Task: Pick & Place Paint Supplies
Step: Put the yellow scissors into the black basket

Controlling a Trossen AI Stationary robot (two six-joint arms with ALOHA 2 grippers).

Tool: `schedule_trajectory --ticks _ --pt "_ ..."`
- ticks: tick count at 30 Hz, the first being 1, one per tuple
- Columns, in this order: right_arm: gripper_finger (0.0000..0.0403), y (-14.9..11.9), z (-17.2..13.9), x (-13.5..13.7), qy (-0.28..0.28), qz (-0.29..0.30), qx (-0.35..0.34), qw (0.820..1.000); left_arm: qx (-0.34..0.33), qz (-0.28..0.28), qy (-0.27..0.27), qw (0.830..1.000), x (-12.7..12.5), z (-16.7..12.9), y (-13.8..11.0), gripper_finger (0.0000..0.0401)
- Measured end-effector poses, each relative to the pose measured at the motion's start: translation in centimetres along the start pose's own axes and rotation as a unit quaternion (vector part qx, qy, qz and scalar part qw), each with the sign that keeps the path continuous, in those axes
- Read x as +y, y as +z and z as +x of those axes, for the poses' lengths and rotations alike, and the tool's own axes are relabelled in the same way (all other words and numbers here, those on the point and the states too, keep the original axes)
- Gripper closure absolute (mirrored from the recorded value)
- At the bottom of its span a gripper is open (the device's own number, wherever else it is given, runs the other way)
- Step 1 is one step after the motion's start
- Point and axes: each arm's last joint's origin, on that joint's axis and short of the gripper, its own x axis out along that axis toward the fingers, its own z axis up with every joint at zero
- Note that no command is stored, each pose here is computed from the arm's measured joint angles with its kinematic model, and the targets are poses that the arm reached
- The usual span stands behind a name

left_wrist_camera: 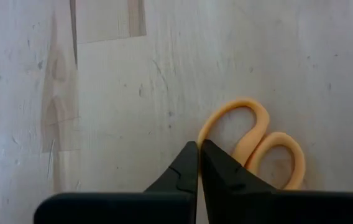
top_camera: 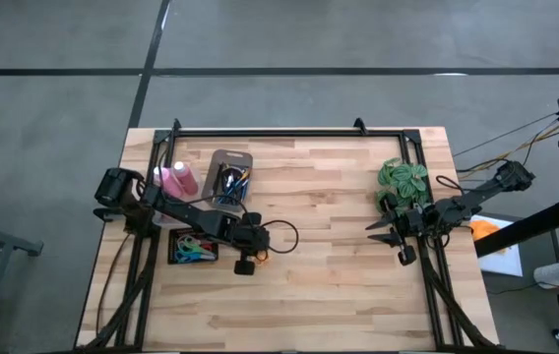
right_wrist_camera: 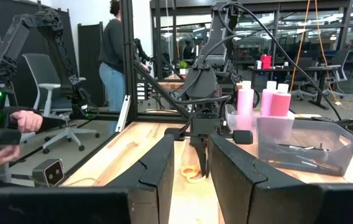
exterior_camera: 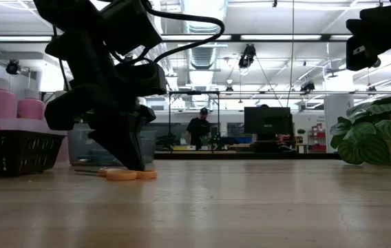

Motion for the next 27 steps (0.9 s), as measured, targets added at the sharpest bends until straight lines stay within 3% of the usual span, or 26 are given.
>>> schedule_trajectory --ticks 14,27 --pt "0.0306 0.0 0.0 0.0 0.000 0.000 0.000 1.000 -0.004 -0.002 -0.002 1.000 0.0 -0.1 0.3 0.0394" --pt "0.0306 0.0 0.0 0.0 0.000 0.000 0.000 1.000 -0.011 -0.007 -0.001 1.000 -0.1 -2.4 4.1 0.0394"
